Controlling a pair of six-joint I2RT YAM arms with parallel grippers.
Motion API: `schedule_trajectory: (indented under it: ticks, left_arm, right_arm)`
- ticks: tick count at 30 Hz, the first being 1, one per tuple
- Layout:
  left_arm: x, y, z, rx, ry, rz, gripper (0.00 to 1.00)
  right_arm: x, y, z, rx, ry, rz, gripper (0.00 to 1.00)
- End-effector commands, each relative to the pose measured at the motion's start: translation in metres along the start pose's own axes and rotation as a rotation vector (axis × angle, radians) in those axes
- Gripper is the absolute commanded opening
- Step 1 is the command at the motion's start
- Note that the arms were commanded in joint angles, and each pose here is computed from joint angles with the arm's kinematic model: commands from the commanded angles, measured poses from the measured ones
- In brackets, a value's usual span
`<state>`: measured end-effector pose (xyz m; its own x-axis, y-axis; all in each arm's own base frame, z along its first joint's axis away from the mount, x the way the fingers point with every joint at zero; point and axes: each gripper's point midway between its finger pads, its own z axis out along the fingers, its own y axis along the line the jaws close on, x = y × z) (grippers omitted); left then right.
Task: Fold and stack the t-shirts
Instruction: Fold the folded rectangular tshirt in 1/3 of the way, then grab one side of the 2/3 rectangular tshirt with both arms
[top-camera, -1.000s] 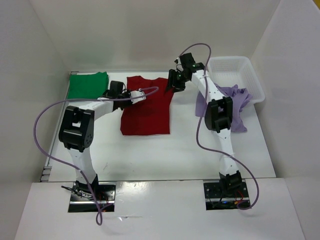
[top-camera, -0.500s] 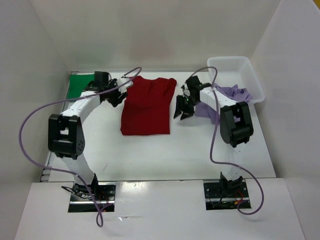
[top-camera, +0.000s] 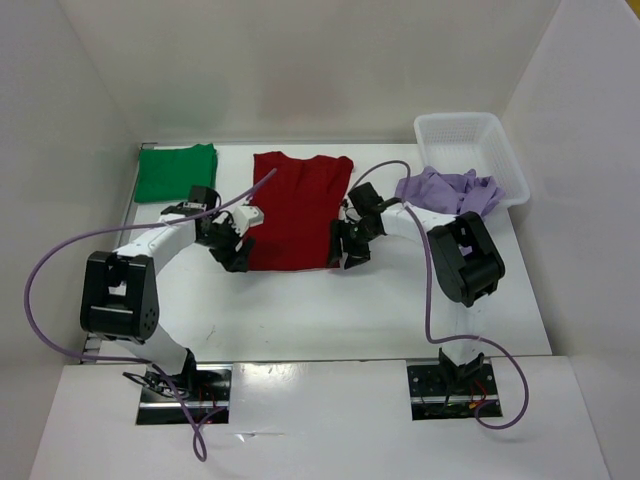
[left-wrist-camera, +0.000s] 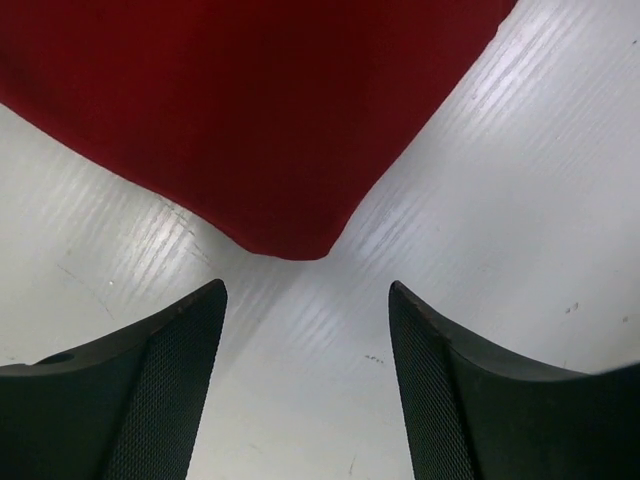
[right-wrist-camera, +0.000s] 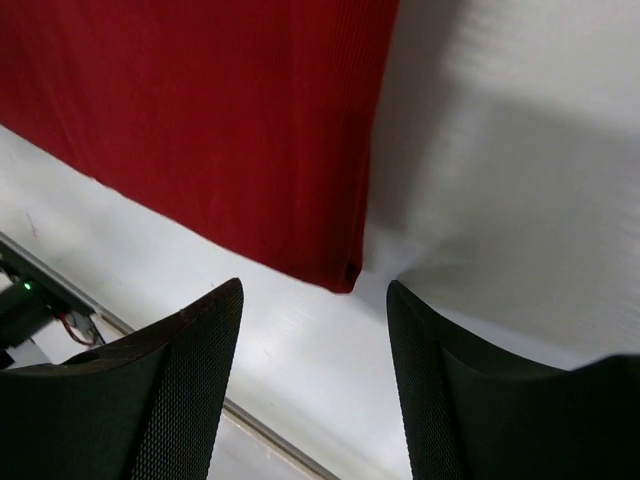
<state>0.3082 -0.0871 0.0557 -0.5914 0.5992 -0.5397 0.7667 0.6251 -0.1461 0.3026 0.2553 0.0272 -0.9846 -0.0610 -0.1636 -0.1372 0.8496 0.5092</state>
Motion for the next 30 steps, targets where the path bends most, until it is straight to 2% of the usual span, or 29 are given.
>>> schedule_trajectory:
  ticks: [1,4,7,8,10,11,12,13,14,16,17,18,21,25,30]
  left_arm:
    - [-0.018,0.005,0.009,-0.001,-0.076,-0.032,0.74]
    - [-0.018,0.009,0.017,-0.007,-0.086,-0.067,0.74]
    - [-0.015,0.008,0.024,0.009,-0.087,-0.091,0.76]
    - [-0.015,0.008,0.024,0.009,-0.087,-0.091,0.76]
    - [-0.015,0.008,0.027,0.017,-0.090,-0.091,0.76]
    - [-0.013,0.008,0.029,0.022,-0.084,-0.105,0.74]
    - [-0.010,0.007,0.033,0.029,-0.074,-0.112,0.69]
    - [-0.008,0.003,0.032,0.049,-0.067,-0.122,0.55]
    - [-0.004,-0.001,0.035,0.071,-0.054,-0.122,0.48]
    - [0.000,-0.007,0.037,0.104,-0.046,-0.126,0.33]
    - [0.001,-0.008,0.036,0.109,-0.039,-0.122,0.17]
    - [0.002,-0.008,0.036,0.109,-0.039,-0.122,0.10]
    - [0.010,0.008,0.031,0.039,-0.013,-0.116,0.01]
    - [0.009,0.032,0.012,-0.036,0.001,-0.072,0.00]
    - [0.003,0.005,0.005,0.017,0.036,0.027,0.02]
  right_arm:
    - [-0.024,0.006,-0.002,-0.028,-0.101,-0.011,0.65]
    - [-0.025,0.002,0.000,-0.008,-0.112,0.001,0.62]
    - [-0.020,-0.003,0.004,0.000,-0.096,0.009,0.51]
    - [-0.016,-0.004,0.006,-0.001,-0.074,0.017,0.43]
    - [-0.016,-0.004,0.006,-0.001,-0.074,0.017,0.34]
    - [-0.016,-0.004,0.006,-0.001,-0.074,0.017,0.26]
    - [-0.016,-0.004,0.006,-0.001,-0.074,0.017,0.23]
    - [-0.013,-0.005,0.006,0.004,-0.063,0.022,0.19]
    - [-0.011,-0.006,0.006,0.008,-0.056,0.026,0.16]
    - [-0.011,-0.006,0.006,0.008,-0.055,0.026,0.02]
    - [-0.008,-0.006,0.002,0.011,-0.049,0.019,0.00]
    - [-0.005,-0.007,0.002,0.017,-0.038,0.024,0.00]
    - [-0.002,-0.026,-0.009,0.076,-0.042,0.044,0.00]
    - [0.003,-0.055,-0.028,0.122,-0.064,0.107,0.00]
    - [0.018,-0.048,-0.033,0.077,-0.030,0.104,0.00]
